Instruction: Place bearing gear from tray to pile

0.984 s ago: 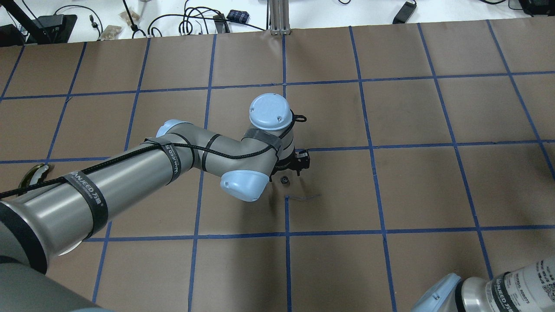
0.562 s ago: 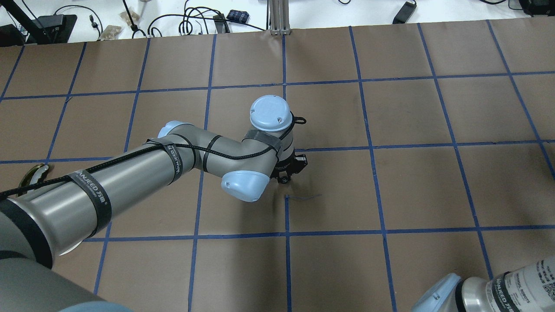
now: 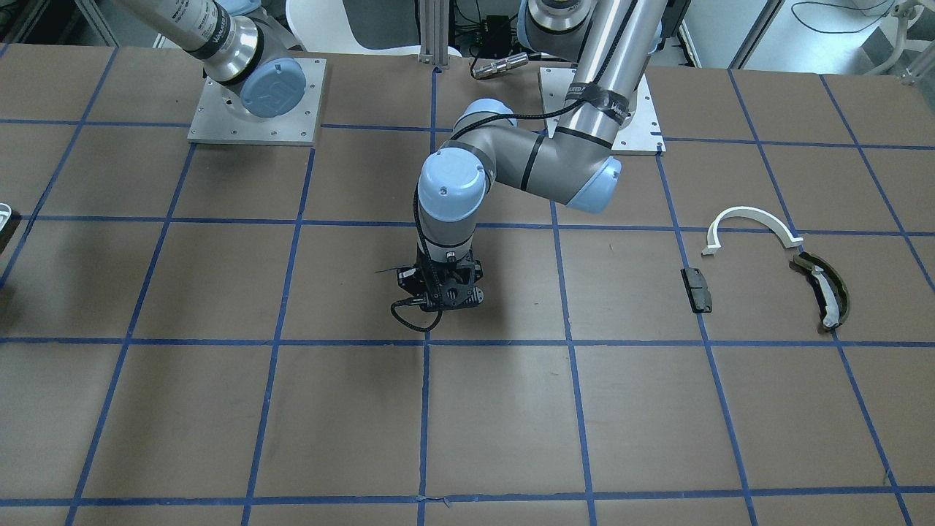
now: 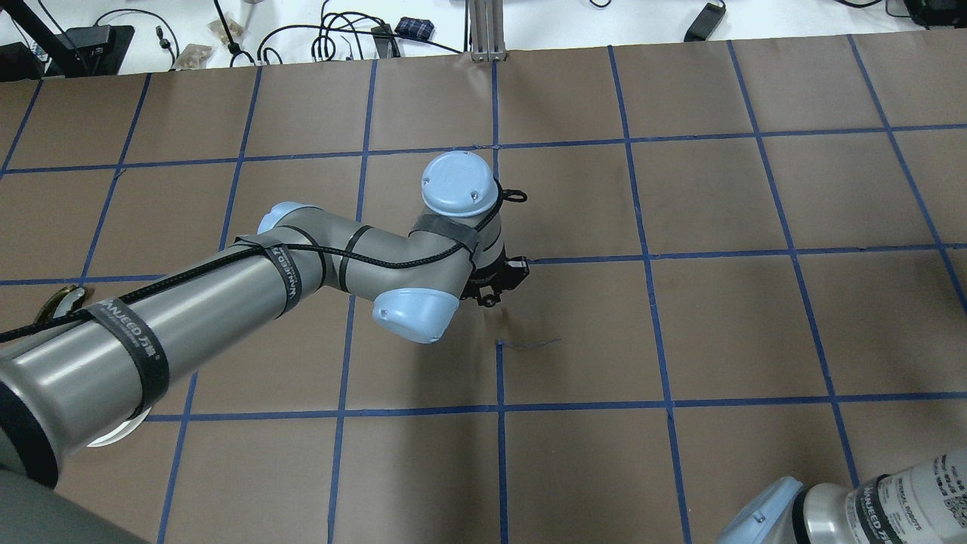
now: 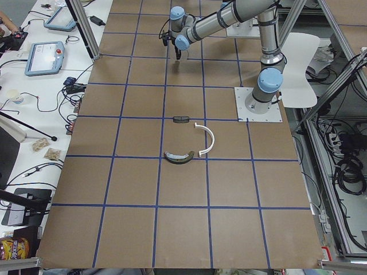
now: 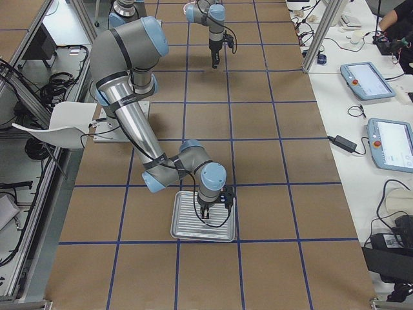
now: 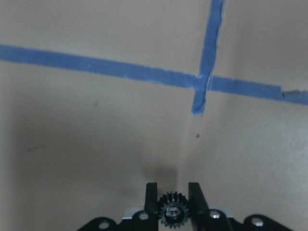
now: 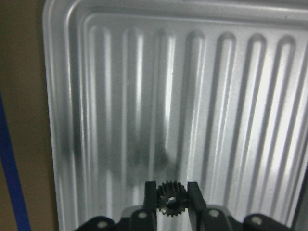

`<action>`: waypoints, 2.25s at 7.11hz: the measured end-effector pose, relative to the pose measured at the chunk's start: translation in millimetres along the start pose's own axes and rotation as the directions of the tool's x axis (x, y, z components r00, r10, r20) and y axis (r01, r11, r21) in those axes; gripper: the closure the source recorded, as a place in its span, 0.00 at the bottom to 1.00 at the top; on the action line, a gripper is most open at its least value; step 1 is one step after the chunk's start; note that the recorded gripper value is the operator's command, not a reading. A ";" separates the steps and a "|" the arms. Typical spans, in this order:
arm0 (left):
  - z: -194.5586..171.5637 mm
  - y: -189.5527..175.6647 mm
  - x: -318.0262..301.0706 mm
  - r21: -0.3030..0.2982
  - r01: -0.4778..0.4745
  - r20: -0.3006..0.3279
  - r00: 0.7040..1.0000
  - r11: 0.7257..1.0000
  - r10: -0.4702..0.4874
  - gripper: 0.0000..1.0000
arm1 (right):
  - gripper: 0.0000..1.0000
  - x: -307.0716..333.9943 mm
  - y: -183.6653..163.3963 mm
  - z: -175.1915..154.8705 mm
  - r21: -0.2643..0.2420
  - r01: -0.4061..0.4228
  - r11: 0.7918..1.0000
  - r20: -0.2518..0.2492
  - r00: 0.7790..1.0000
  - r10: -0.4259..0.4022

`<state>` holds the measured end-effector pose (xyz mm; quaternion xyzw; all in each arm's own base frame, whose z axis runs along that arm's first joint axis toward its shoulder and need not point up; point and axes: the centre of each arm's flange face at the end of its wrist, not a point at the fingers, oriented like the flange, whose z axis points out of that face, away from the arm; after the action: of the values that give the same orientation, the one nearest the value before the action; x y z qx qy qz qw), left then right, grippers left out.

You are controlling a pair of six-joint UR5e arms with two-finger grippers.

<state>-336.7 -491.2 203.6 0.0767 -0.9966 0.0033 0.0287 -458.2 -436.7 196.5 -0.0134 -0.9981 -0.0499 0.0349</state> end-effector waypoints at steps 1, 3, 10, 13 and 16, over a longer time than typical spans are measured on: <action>-22.9 -24.5 -37.6 -0.007 -0.029 0.003 1.000 1.000 0.029 1.00 | 1.00 -7.4 -1.7 -17.7 0.013 -0.012 1.000 0.004 1.000 0.012; -62.1 -73.6 -153.6 -0.052 -0.138 0.028 0.990 0.989 0.140 1.00 | 1.00 -53.5 -19.5 -65.0 0.030 -0.031 0.999 0.039 0.999 0.030; -51.3 -102.9 -500.9 -0.070 -0.281 0.053 0.957 0.957 0.285 0.92 | 1.00 -465.7 -112.9 -162.3 -0.041 -0.334 0.942 0.183 0.924 0.336; -28.2 -101.9 -524.2 -0.094 -0.286 0.027 0.957 0.954 0.290 0.52 | 1.00 -640.2 -91.4 -150.5 -0.122 -0.330 0.936 0.243 0.904 0.351; -26.5 -102.1 -540.8 -0.089 -0.249 0.022 0.968 0.964 0.252 0.00 | 1.00 -772.9 -67.4 -88.6 -0.145 -0.309 0.940 0.239 0.911 0.336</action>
<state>213.9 -509.2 199.0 -0.0510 -0.9979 -0.0368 0.0145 316.6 -530.5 222.9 -0.1865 -0.9739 -0.0932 -0.0896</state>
